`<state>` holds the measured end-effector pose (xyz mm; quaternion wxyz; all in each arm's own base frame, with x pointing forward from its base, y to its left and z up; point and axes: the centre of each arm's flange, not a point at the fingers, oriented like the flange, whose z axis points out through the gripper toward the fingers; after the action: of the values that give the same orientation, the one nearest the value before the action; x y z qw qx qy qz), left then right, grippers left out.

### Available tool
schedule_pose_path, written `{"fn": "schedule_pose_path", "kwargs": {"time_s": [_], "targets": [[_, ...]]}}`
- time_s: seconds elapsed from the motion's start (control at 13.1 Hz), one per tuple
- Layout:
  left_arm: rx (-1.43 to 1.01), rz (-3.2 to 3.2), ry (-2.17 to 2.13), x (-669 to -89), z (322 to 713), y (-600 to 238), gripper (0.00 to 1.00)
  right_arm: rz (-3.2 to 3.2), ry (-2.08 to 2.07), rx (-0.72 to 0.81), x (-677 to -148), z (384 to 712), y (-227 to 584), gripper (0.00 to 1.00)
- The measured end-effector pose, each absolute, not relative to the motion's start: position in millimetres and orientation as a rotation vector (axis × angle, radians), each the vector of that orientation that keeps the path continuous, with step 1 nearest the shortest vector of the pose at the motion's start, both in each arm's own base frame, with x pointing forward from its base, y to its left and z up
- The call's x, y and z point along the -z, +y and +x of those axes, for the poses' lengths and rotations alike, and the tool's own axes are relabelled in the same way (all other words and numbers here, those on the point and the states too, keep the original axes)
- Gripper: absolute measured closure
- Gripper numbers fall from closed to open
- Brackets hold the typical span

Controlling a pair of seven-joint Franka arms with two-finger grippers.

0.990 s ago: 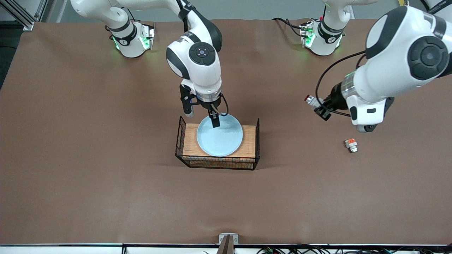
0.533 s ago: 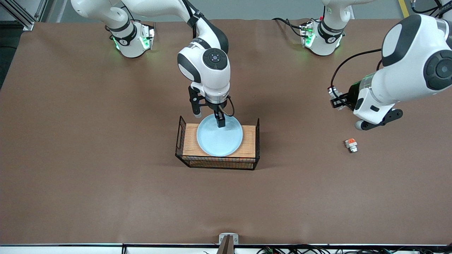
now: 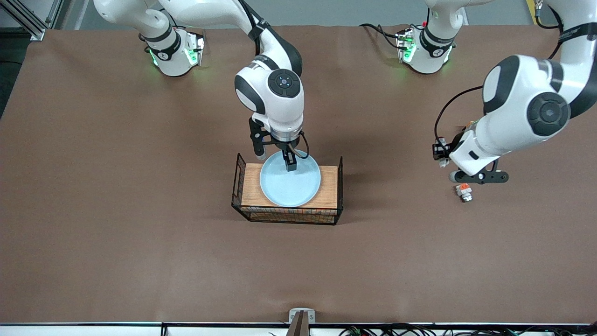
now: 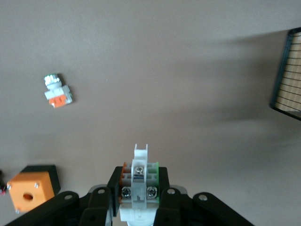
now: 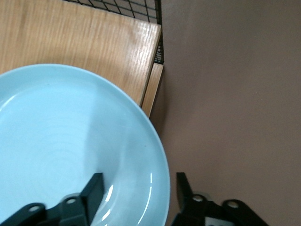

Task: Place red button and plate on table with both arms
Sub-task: 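Set the button on the table while the right gripper grips the plate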

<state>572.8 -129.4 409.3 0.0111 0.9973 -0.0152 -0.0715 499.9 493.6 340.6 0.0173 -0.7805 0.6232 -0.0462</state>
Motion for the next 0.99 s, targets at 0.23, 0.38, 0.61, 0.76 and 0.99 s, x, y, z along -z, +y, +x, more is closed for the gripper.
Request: {"fn": "schedule_pose_path", "kwargs": {"time_s": [0.23, 0.38, 0.61, 0.76, 0.99], "targets": [[0.215, 3.122, -0.069, -362, 572, -127, 0.67, -2.415, 1.929, 0.145, -347, 502, 496, 0.69], [0.245, 3.153, -0.108, -332, 574, -121, 0.67, -2.415, 1.923, 0.143, -351, 501, 499, 0.93], [0.289, 3.157, -0.121, -298, 578, -116, 0.67, -2.398, 1.911, 0.143, -369, 504, 504, 0.97], [0.297, 3.163, -0.106, -286, 579, -113, 0.67, -2.411, 1.920, 0.141, -373, 503, 505, 0.97], [0.278, 3.196, -0.064, -256, 584, -110, 0.67, -2.465, 1.935, 0.128, -387, 496, 502, 0.97]]}}
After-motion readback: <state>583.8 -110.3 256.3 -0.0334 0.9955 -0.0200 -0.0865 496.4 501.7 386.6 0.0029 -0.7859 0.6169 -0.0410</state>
